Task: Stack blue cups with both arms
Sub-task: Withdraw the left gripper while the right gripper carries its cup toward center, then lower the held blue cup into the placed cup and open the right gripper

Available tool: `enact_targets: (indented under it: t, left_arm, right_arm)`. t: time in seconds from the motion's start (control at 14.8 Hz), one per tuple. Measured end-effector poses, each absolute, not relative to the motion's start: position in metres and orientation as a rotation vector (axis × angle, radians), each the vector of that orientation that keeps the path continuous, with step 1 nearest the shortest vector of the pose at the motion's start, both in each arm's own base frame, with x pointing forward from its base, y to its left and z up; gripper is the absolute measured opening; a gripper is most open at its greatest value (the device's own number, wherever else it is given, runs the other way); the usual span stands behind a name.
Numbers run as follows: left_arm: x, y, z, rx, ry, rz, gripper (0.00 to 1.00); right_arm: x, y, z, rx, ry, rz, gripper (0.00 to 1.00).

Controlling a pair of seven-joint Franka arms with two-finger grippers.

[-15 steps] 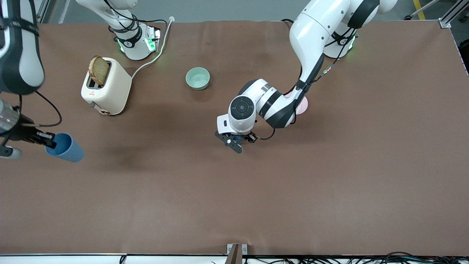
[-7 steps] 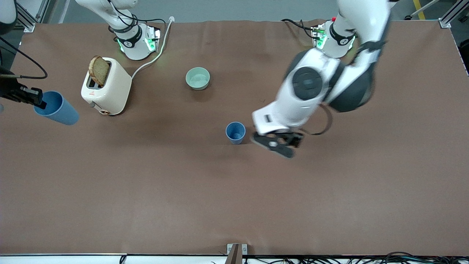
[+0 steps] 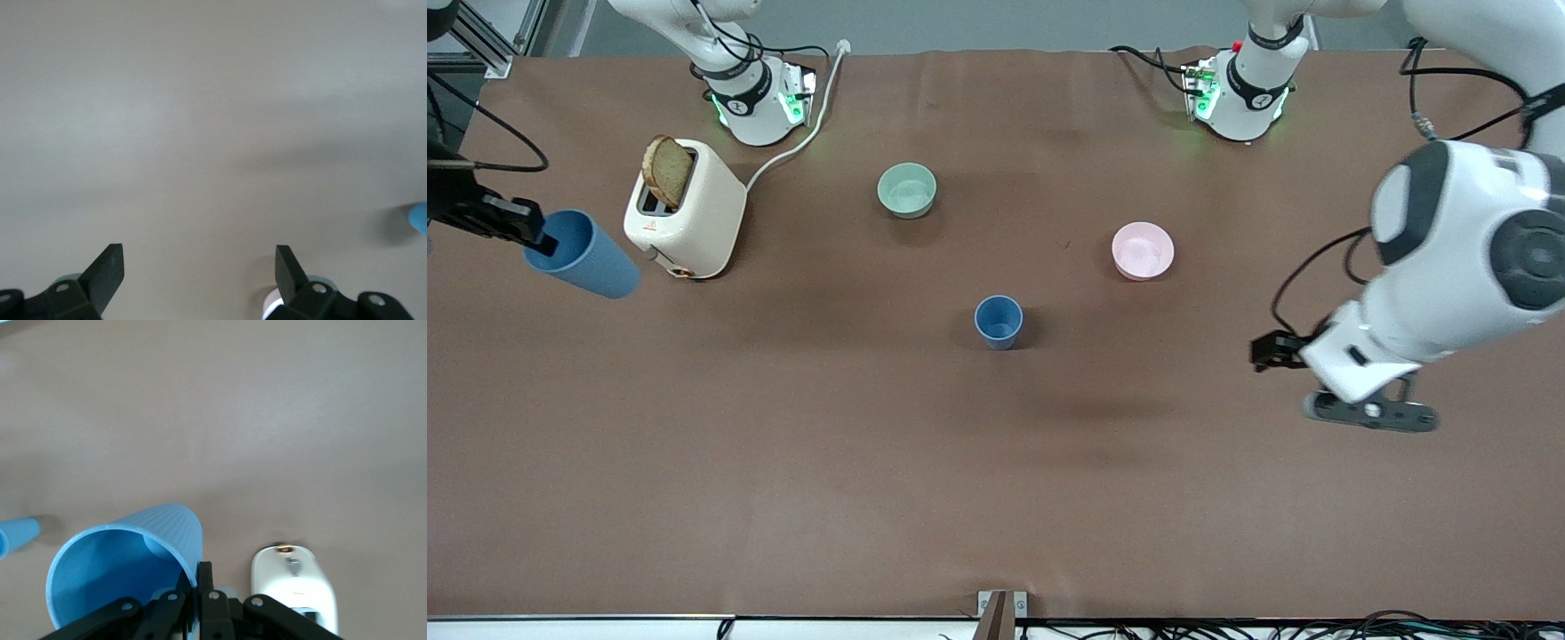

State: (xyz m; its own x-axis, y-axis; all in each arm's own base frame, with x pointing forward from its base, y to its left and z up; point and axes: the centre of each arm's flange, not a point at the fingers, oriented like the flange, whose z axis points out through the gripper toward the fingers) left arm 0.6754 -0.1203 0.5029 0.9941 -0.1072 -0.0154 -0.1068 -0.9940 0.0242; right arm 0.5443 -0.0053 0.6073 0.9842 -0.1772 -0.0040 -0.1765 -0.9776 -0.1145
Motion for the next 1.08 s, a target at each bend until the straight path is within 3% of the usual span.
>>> enact_targets:
  t: [0.54, 0.88, 1.08]
  left_arm:
    - [0.609, -0.012, 0.643, 3.131, 0.103, 0.204, 1.00]
    - [0.586, -0.009, 0.625, 3.107, 0.113, 0.183, 1.00]
    - [0.569, -0.020, 0.621, 3.106, 0.083, 0.182, 1.00]
  right_arm:
    - [0.581, 0.188, 0.569, -2.986, 0.486, 0.020, 0.04]
    - [0.554, 0.330, 0.523, -2.952, 0.580, 0.006, 0.04]
    - [0.544, 0.376, 0.487, -2.963, 0.569, 0.020, 0.04]
